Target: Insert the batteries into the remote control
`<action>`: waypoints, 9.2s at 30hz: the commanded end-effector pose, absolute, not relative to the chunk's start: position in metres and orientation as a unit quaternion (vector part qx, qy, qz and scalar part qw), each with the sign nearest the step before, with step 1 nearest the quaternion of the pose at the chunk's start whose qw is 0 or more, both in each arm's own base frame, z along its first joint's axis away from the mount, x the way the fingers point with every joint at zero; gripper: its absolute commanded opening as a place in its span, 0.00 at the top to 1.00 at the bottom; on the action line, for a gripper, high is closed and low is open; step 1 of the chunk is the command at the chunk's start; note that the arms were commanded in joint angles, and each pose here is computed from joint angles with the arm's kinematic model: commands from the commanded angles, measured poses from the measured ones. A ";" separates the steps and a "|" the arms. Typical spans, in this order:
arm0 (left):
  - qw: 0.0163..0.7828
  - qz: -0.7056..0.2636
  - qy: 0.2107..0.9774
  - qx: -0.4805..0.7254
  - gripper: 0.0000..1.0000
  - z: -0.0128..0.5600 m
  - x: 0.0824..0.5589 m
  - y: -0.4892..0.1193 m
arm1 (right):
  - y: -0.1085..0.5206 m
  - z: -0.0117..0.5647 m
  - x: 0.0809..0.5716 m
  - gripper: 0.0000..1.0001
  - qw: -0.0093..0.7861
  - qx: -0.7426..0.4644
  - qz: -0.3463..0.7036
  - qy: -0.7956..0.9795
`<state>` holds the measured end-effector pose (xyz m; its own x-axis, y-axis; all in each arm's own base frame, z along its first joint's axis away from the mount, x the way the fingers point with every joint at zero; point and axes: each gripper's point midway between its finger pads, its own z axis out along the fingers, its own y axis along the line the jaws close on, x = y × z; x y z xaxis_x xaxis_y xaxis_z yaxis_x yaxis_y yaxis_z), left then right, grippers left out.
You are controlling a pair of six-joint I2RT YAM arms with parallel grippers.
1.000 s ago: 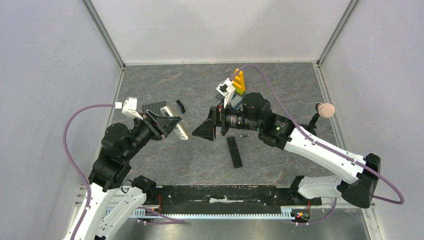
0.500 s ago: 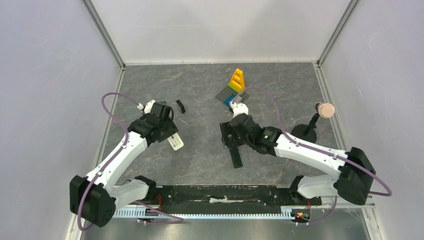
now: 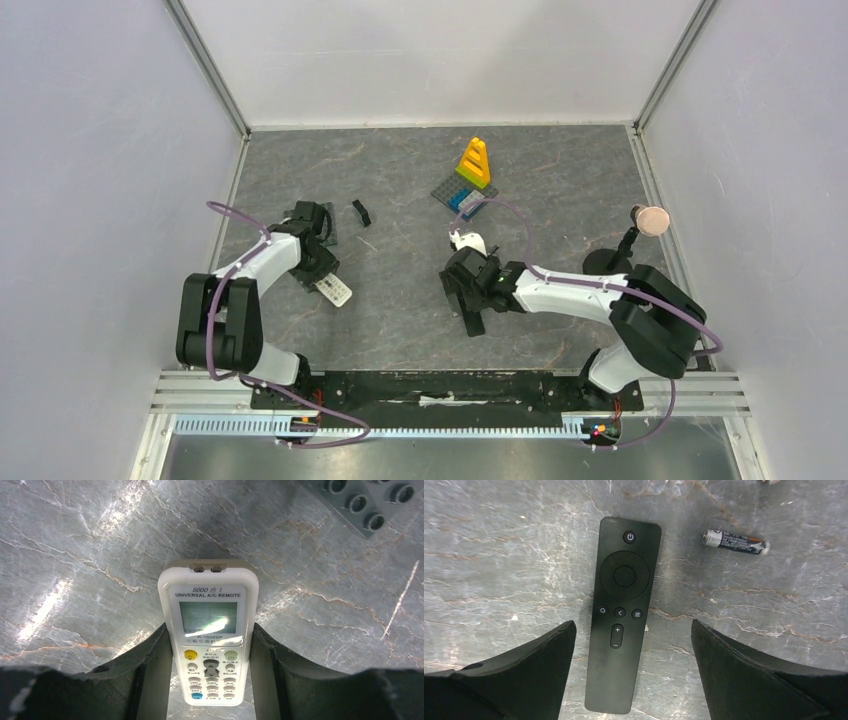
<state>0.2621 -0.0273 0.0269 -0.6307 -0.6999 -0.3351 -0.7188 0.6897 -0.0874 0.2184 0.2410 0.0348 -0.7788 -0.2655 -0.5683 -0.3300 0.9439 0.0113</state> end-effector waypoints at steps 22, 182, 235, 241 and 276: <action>0.157 0.051 0.876 -0.452 0.40 0.017 0.260 -0.019 | 0.237 0.001 0.215 0.24 0.265 -0.161 0.030 0.950; 0.437 -0.432 0.782 -0.106 0.25 0.267 0.220 -0.185 | 0.401 0.234 0.151 1.00 0.402 -0.302 0.446 0.741; 0.431 -0.647 0.628 0.029 0.98 0.346 0.163 -0.224 | 0.381 0.332 0.136 0.49 0.290 -0.201 0.684 0.639; 0.424 -0.648 0.632 0.019 0.98 0.343 0.164 -0.225 | 0.384 0.339 0.151 0.48 0.310 -0.162 0.682 0.642; 0.495 -0.596 0.605 -0.184 0.98 0.343 0.197 -0.168 | 0.373 0.278 0.124 0.88 0.254 -0.194 0.684 0.656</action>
